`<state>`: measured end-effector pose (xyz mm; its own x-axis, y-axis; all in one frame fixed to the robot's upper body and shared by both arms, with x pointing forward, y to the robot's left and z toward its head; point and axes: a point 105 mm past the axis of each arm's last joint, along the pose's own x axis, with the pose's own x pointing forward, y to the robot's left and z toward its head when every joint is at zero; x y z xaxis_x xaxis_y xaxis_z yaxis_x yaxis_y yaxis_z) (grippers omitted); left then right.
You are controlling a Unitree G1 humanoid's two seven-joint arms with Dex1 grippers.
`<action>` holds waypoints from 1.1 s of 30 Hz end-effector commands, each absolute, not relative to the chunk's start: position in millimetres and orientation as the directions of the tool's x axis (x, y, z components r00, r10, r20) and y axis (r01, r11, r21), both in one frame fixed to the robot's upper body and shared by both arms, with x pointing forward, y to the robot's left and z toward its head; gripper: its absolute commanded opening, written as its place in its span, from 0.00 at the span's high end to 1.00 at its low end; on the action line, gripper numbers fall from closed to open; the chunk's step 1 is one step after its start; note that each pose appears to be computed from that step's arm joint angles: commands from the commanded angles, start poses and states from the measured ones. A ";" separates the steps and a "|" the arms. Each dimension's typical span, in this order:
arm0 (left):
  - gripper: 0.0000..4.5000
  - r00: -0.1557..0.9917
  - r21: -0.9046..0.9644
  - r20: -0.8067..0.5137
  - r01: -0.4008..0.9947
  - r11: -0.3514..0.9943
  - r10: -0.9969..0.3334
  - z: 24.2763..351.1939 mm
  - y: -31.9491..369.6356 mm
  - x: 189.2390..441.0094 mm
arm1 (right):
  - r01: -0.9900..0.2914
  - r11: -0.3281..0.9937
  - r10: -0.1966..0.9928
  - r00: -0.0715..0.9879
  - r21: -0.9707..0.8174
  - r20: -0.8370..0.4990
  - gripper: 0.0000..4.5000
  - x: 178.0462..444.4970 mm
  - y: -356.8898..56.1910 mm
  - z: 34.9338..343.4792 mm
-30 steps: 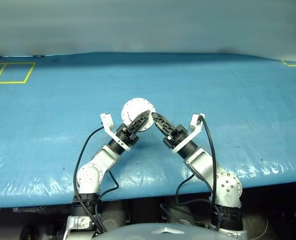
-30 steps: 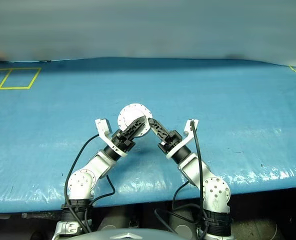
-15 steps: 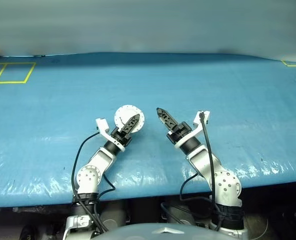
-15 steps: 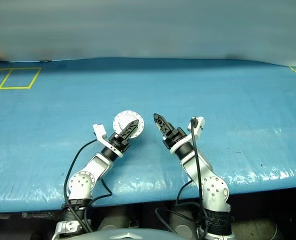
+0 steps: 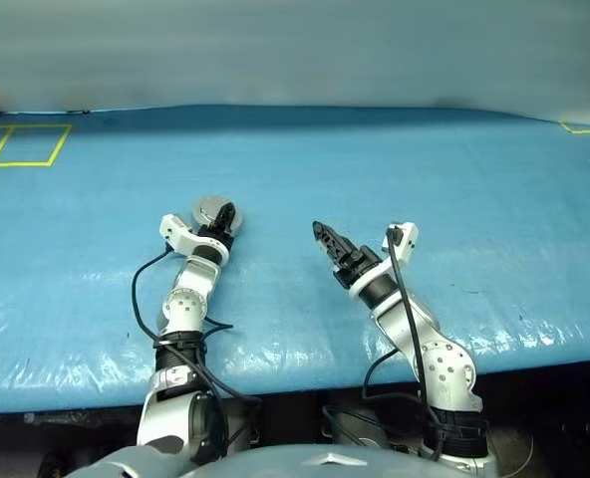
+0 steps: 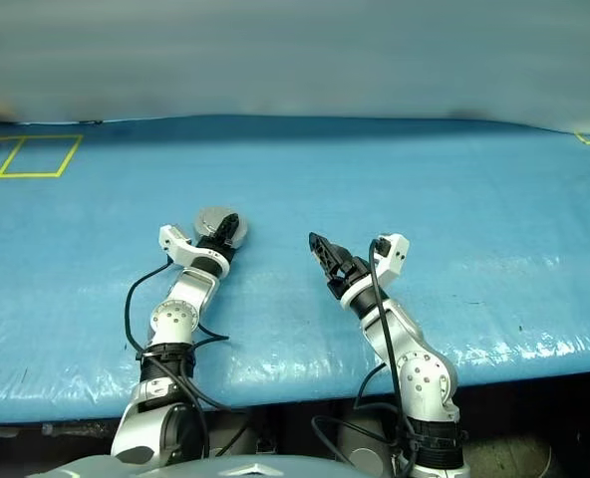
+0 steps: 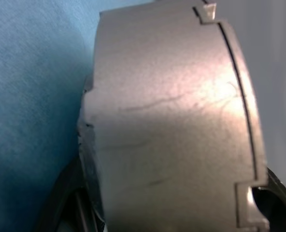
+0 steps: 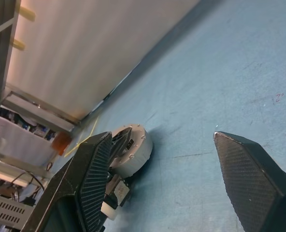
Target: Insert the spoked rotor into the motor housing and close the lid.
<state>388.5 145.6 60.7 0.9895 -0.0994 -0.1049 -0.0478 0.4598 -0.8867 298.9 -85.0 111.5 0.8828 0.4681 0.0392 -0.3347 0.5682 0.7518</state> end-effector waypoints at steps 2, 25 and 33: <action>0.24 0.987 -0.866 -0.157 -0.154 0.475 0.035 53.7 177.5 383.5 | -0.379 0.561 0.474 0.876 0.736 0.090 0.20 297.4 -84.1 125.9; 0.01 0.930 -0.424 0.346 0.038 0.905 0.123 150.0 219.0 342.7 | -0.284 0.946 0.291 0.957 0.157 -0.019 0.20 317.9 -125.9 105.0; 0.01 0.675 0.070 0.212 0.711 0.700 -0.707 131.5 86.2 310.1 | -0.341 0.937 0.341 0.940 0.078 0.011 0.20 315.1 -153.5 112.4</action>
